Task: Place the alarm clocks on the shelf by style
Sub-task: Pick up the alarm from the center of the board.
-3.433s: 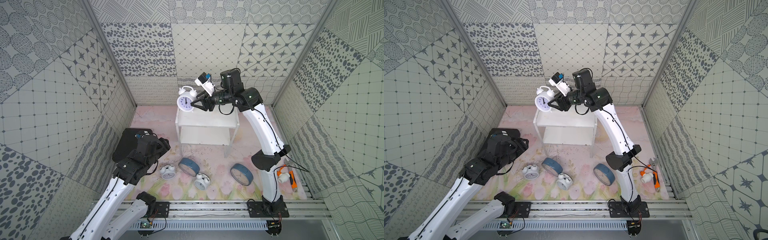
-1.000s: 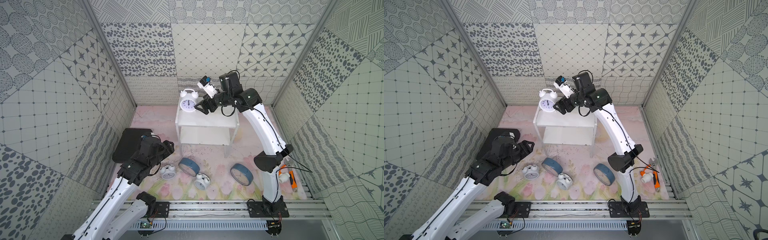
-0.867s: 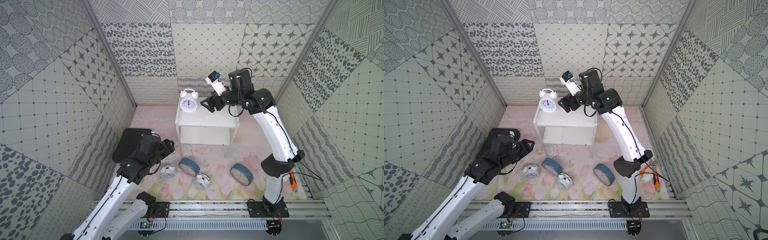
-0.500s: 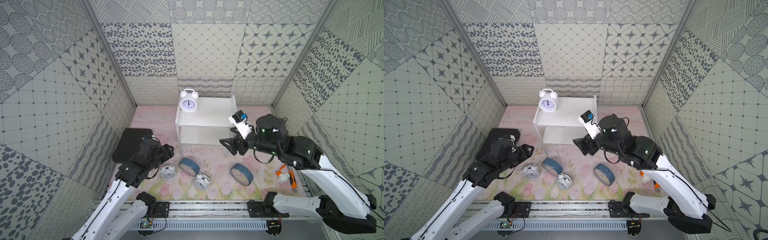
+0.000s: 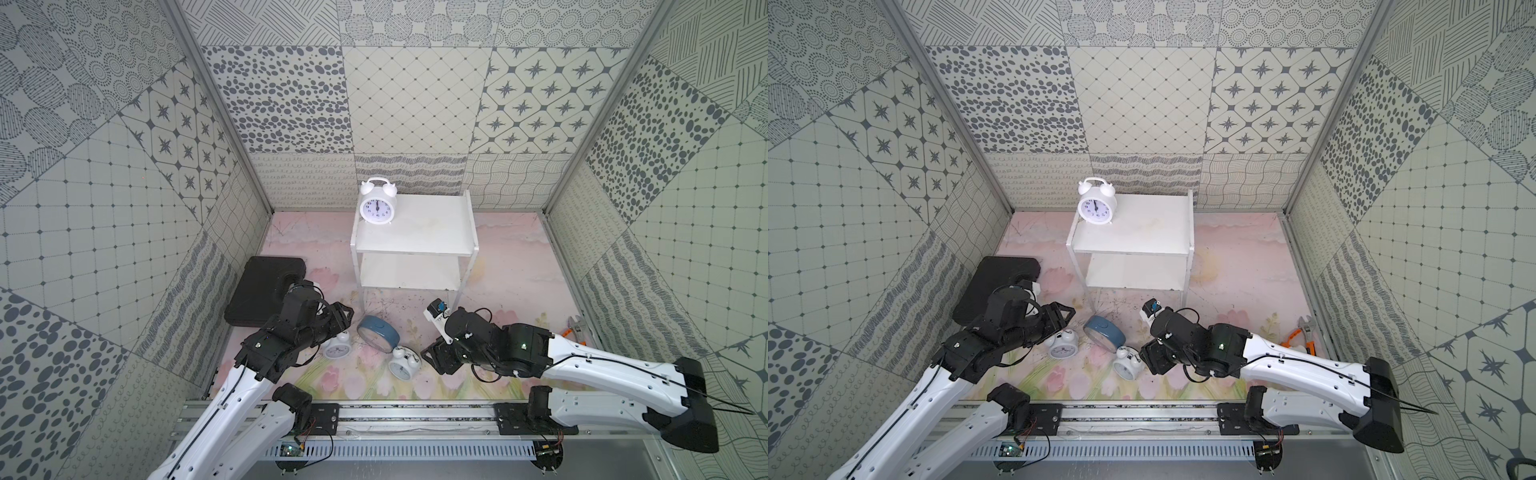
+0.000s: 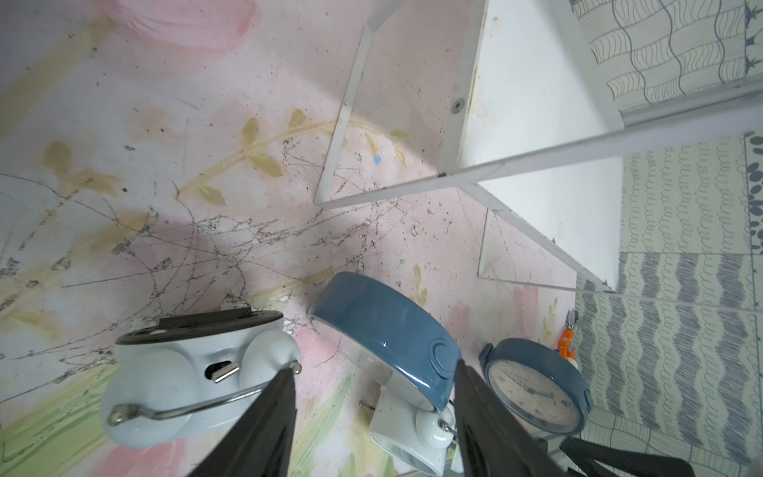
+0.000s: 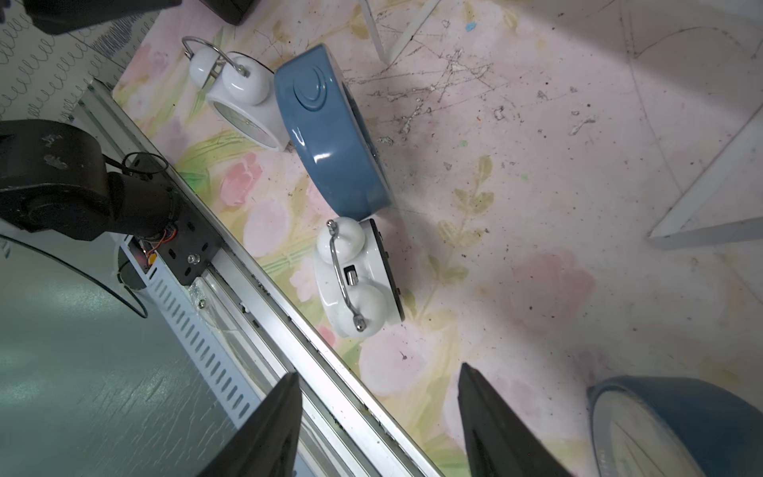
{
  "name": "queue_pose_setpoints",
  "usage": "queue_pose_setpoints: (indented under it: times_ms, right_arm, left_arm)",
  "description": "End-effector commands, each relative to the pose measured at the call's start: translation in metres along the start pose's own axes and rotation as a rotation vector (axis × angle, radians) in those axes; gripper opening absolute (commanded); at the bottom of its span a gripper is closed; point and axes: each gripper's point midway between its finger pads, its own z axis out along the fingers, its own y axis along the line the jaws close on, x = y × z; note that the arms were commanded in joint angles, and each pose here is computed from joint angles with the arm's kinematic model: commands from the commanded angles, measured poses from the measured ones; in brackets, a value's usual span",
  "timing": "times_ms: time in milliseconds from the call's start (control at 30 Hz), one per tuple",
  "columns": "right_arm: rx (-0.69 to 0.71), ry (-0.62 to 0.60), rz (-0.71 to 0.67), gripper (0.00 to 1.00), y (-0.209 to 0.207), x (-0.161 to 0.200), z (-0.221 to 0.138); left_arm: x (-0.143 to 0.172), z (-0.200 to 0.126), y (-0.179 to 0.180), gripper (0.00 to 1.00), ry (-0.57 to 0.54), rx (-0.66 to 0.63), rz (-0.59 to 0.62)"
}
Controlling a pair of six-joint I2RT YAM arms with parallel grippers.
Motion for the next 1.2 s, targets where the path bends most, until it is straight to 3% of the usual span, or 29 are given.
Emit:
queue_pose_setpoints:
  times_ms: [0,167,433,733,1067,1167]
  right_arm:
    - [-0.086,-0.053,0.039,0.66,0.024,-0.02,0.015]
    - [-0.103,0.002,0.027,0.59,0.033,-0.011,0.037]
    - [-0.078,0.045,0.022,0.44,0.029,0.0,0.046]
    - [-0.056,0.058,0.005,0.37,0.028,0.0,0.055]
    - [-0.054,0.06,-0.01,0.21,0.027,0.001,0.053]
    - [-0.054,0.057,-0.013,0.1,0.027,0.001,0.05]
  left_arm:
    - [0.021,0.011,-0.025,0.63,0.116,0.118,0.067]
    - [0.038,0.023,-0.026,0.62,0.183,0.071,0.131]
    - [0.037,0.026,-0.027,0.63,0.167,0.088,0.135]
    - [0.036,0.025,-0.03,0.63,0.161,0.108,0.141]
    - [0.039,0.028,-0.031,0.63,0.177,0.117,0.144]
    - [0.04,0.03,-0.032,0.63,0.191,0.115,0.15]
